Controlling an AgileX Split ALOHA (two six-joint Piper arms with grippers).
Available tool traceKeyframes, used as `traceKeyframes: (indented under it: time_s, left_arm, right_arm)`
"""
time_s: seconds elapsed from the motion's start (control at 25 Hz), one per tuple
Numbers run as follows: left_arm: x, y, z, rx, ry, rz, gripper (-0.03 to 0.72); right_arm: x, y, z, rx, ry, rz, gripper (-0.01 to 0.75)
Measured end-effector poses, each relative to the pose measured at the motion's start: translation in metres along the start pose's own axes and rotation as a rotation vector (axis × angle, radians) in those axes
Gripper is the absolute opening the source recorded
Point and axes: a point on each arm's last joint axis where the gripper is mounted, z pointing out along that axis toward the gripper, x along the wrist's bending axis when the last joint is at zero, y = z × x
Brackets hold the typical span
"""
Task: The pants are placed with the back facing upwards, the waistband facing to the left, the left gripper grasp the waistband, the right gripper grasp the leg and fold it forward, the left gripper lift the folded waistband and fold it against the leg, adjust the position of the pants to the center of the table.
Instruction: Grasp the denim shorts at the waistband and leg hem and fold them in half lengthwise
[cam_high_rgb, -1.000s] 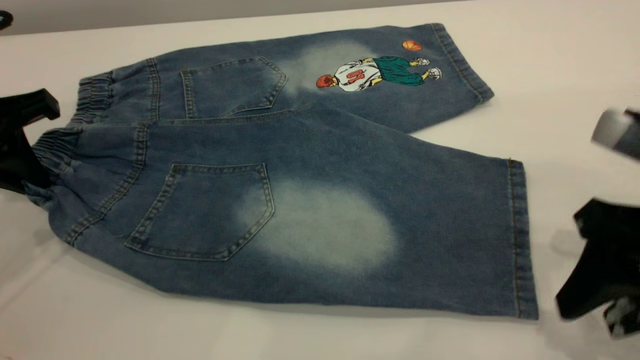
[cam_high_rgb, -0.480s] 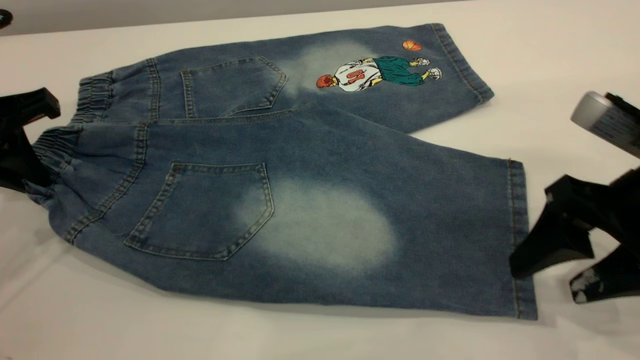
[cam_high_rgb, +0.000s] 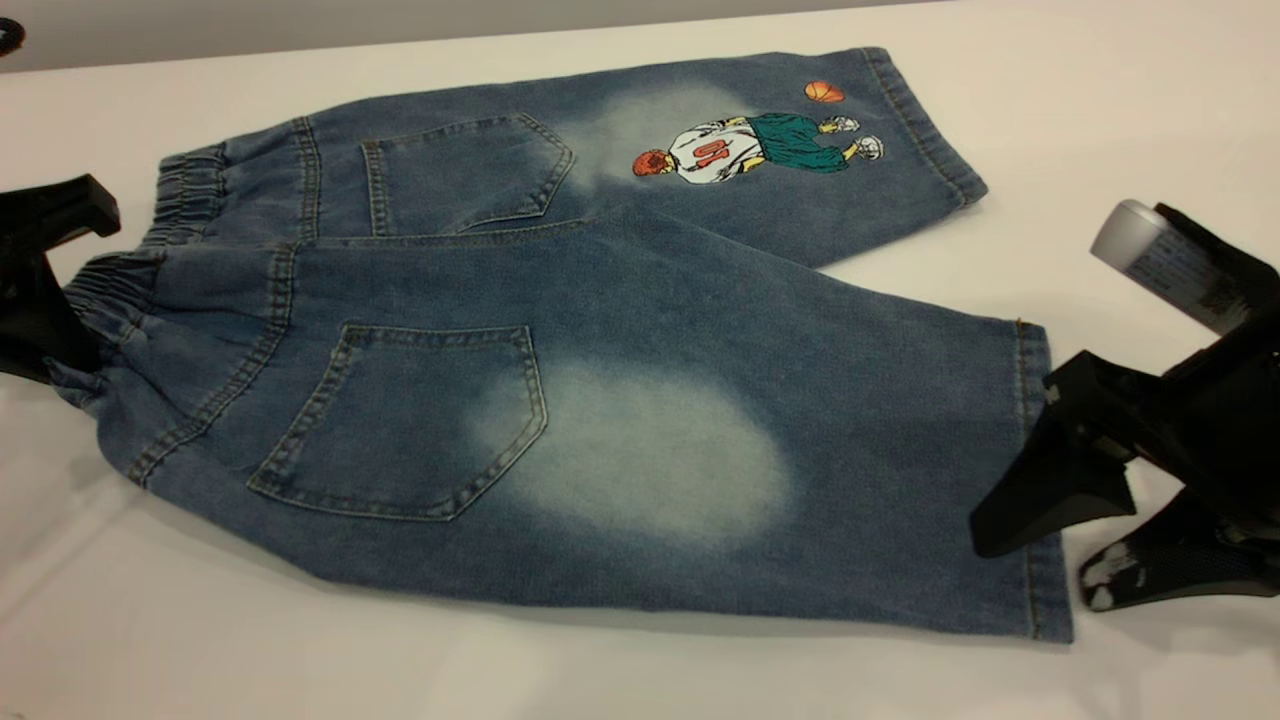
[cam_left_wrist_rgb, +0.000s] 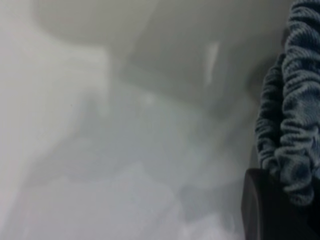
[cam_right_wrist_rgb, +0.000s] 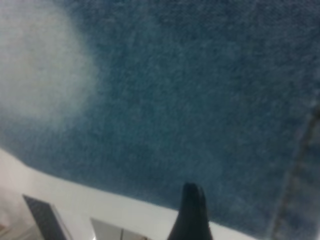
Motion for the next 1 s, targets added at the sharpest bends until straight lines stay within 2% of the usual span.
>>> traceKeyframes:
  time_s: [0.32, 0.6, 0.76, 1.0]
  left_arm:
    - [0.000, 0.000, 0.000, -0.001, 0.000, 0.000, 0.109]
    - [0.000, 0.000, 0.000, -0.001, 0.000, 0.000, 0.109]
    - [0.000, 0.000, 0.000, 0.000, 0.000, 0.001, 0.109]
    - [0.000, -0.004, 0.000, 0.043, 0.000, 0.040, 0.109]
  right_arm:
    - [0.001, -0.007, 0.010, 0.074, 0.089, 0.002, 0.497]
    - [0.001, -0.004, 0.018, 0.055, 0.148, 0.018, 0.423]
    - [-0.001, -0.001, 0.018, 0.025, 0.135, 0.025, 0.321]
    - [-0.003, 0.001, 0.018, 0.004, 0.102, -0.005, 0.050]
